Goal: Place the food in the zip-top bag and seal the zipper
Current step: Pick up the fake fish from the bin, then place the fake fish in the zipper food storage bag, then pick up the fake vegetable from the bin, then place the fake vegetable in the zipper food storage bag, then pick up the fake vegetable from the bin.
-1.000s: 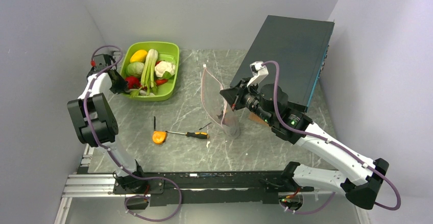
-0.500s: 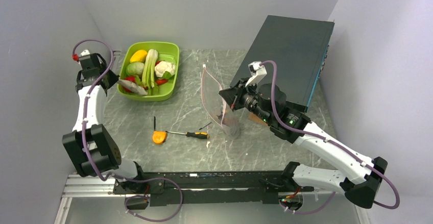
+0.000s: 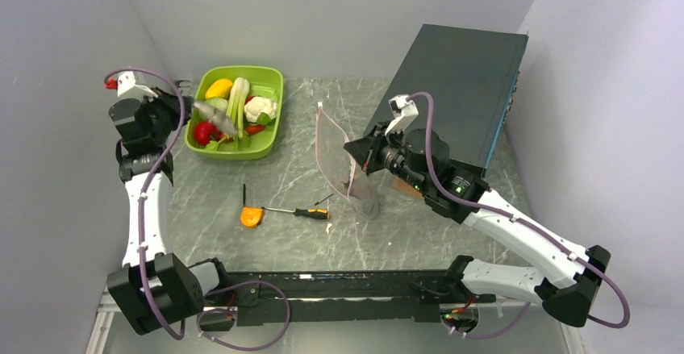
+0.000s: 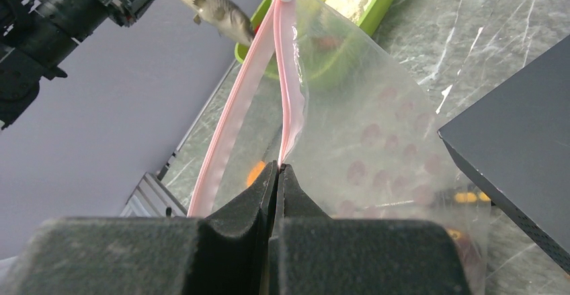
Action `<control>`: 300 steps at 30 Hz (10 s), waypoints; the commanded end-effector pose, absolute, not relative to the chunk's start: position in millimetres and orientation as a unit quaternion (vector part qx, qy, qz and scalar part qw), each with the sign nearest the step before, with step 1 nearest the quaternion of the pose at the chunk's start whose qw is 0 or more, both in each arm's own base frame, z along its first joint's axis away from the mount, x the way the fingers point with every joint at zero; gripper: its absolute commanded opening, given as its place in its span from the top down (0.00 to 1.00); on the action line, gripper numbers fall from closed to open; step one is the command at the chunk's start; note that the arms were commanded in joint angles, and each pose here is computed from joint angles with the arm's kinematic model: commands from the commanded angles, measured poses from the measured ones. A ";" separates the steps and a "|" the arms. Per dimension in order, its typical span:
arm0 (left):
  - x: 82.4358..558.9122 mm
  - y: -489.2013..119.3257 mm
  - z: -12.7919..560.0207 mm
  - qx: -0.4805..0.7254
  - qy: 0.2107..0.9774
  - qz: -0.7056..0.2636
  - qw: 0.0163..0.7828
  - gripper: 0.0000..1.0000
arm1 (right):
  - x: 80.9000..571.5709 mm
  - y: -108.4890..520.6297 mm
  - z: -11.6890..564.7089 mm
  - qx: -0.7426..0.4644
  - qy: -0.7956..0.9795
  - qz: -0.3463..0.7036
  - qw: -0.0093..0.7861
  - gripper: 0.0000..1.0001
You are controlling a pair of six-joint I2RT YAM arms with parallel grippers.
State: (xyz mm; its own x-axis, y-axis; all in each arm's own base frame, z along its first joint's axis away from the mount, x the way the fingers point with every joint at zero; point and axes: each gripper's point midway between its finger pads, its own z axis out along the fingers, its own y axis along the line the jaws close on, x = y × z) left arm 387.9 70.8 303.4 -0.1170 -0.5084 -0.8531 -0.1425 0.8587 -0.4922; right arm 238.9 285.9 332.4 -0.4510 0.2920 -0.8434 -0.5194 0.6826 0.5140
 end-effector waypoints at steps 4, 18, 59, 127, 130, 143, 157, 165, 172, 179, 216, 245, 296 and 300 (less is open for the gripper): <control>344.8 -42.6 414.4 0.070 0.580 -0.373 0.721 1.00 | 241.0 288.4 358.2 -0.071 0.739 0.406 0.533 1.00; 192.1 -149.4 467.8 0.353 0.353 -0.459 0.735 1.00 | 243.1 295.7 352.2 -0.077 0.746 0.407 0.521 1.00; 226.7 -199.5 409.2 0.335 0.404 -0.394 0.755 0.10 | 241.9 302.5 365.1 -0.075 0.732 0.429 0.524 1.00; 446.4 90.2 175.6 -0.188 0.842 -0.084 0.498 0.16 | 232.5 291.9 359.8 -0.092 0.723 0.428 0.535 1.00; 450.6 102.4 160.2 -0.201 0.849 -0.057 0.485 0.16 | 231.1 290.0 362.9 -0.091 0.723 0.427 0.536 1.00; 467.2 119.7 125.6 -0.202 0.872 -0.015 0.446 0.12 | 229.5 292.7 367.0 -0.093 0.720 0.435 0.532 1.00; 466.6 131.7 81.3 -0.224 0.892 0.043 0.389 0.12 | 223.0 295.8 367.7 -0.100 0.715 0.453 0.523 1.00; 465.9 135.5 80.1 -0.211 0.902 0.078 0.370 0.19 | 218.9 287.3 364.4 -0.112 0.715 0.440 0.532 1.00; 443.4 132.0 78.8 -0.176 0.915 0.087 0.351 0.50 | 213.7 287.3 371.5 -0.115 0.704 0.455 0.534 1.00; 405.6 114.5 82.9 -0.177 0.929 0.065 0.318 0.77 | 201.1 288.2 375.0 -0.127 0.688 0.483 0.527 1.00; 280.1 -63.4 300.4 -0.161 0.777 -0.335 0.508 1.00 | 196.5 289.7 346.0 -0.149 0.715 0.465 0.500 1.00; 181.7 -266.6 378.1 0.127 0.705 -0.436 0.544 1.00 | 209.4 275.3 377.5 -0.112 0.710 0.442 0.537 1.00; 169.3 -211.2 352.0 0.097 0.761 -0.355 0.534 0.03 | 205.6 270.8 368.1 -0.111 0.710 0.443 0.536 1.00; 169.3 -185.6 342.5 0.076 0.778 -0.317 0.538 0.01 | 206.2 270.4 364.0 -0.117 0.714 0.436 0.536 1.00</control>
State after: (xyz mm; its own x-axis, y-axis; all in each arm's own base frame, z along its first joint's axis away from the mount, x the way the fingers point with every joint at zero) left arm 167.6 -217.1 342.6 -0.4283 -0.2189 -0.8767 0.5399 0.7160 -0.4425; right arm 207.3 273.7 343.0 -0.4546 0.2596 -0.8520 -0.6031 0.6142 0.5089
